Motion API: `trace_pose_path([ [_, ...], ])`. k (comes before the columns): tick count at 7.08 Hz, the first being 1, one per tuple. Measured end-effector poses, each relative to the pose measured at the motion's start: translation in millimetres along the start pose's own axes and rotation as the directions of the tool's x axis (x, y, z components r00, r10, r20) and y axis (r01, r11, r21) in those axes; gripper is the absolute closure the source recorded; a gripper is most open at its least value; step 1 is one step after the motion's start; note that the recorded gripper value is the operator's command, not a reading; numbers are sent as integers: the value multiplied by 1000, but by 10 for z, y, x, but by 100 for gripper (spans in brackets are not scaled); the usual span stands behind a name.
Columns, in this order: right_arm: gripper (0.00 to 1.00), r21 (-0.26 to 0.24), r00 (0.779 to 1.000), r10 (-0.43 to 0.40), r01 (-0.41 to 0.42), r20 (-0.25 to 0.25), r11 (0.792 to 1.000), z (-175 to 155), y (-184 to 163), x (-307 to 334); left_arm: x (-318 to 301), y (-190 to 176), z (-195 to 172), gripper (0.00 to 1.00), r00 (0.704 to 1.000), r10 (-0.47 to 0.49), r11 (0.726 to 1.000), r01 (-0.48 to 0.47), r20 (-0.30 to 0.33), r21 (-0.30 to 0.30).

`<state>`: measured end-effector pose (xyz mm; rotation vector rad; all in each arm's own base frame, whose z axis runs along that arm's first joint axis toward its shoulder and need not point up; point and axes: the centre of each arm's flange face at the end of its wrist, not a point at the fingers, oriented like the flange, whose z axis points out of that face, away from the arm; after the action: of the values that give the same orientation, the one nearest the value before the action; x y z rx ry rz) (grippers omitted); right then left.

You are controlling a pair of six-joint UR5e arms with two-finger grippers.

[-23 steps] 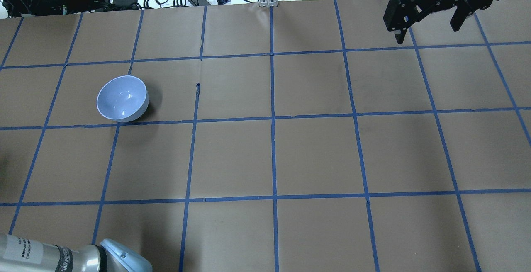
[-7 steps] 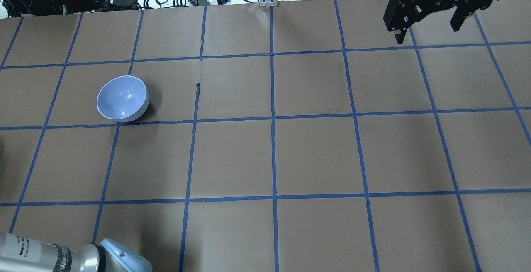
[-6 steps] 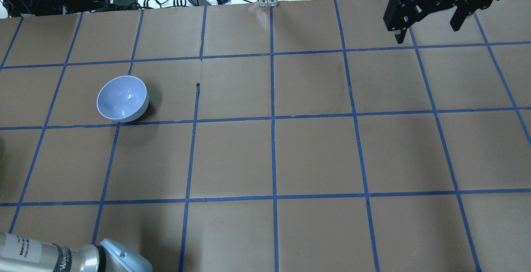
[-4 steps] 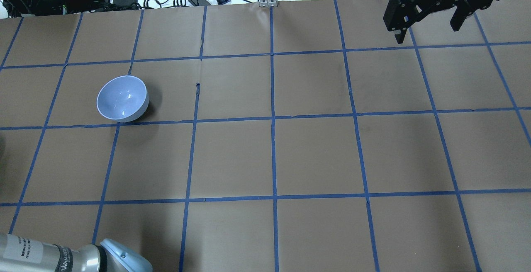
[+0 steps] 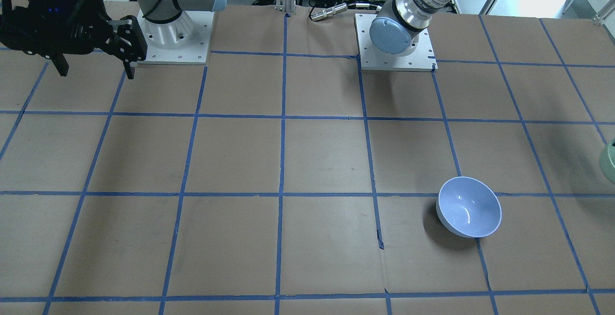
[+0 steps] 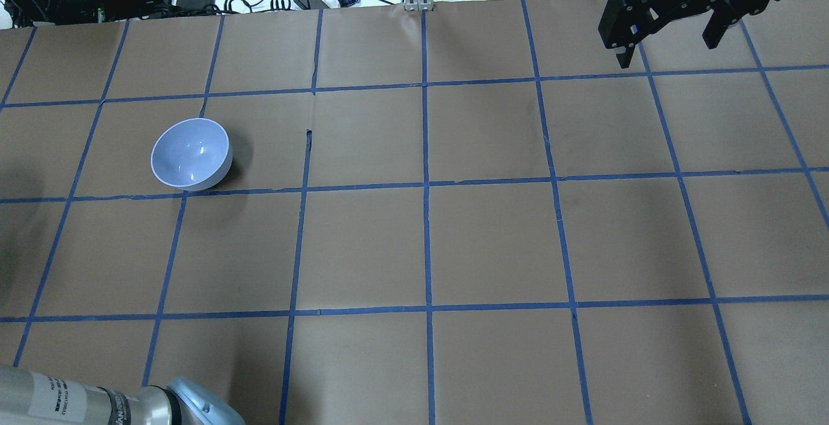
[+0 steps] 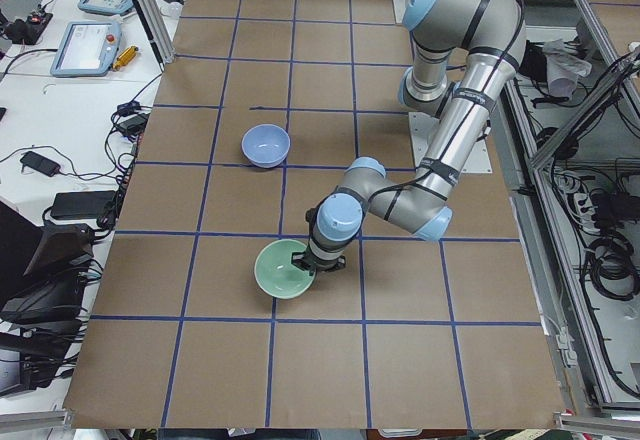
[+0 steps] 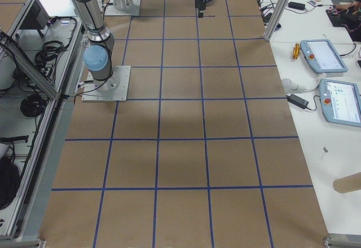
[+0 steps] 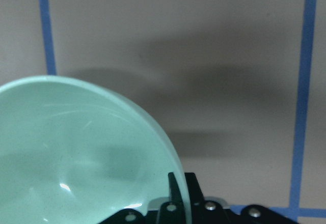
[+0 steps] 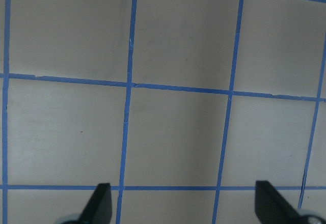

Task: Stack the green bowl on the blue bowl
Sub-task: 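Carry the pale green bowl with the left gripper over the light blue bowl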

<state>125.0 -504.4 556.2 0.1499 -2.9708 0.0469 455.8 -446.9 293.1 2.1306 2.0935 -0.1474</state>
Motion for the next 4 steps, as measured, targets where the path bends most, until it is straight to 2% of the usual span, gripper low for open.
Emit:
trace_pose_path([
  [2,0,0,1000,0,0,0,1000,0,0,0,-604,-713,-374,100,999,-5,1000,4,54,19],
  [4,0,0,1000,0,0,0,1000,0,0,0,-1057,-1563,-581,100,999,-43,996,40,33,82],
])
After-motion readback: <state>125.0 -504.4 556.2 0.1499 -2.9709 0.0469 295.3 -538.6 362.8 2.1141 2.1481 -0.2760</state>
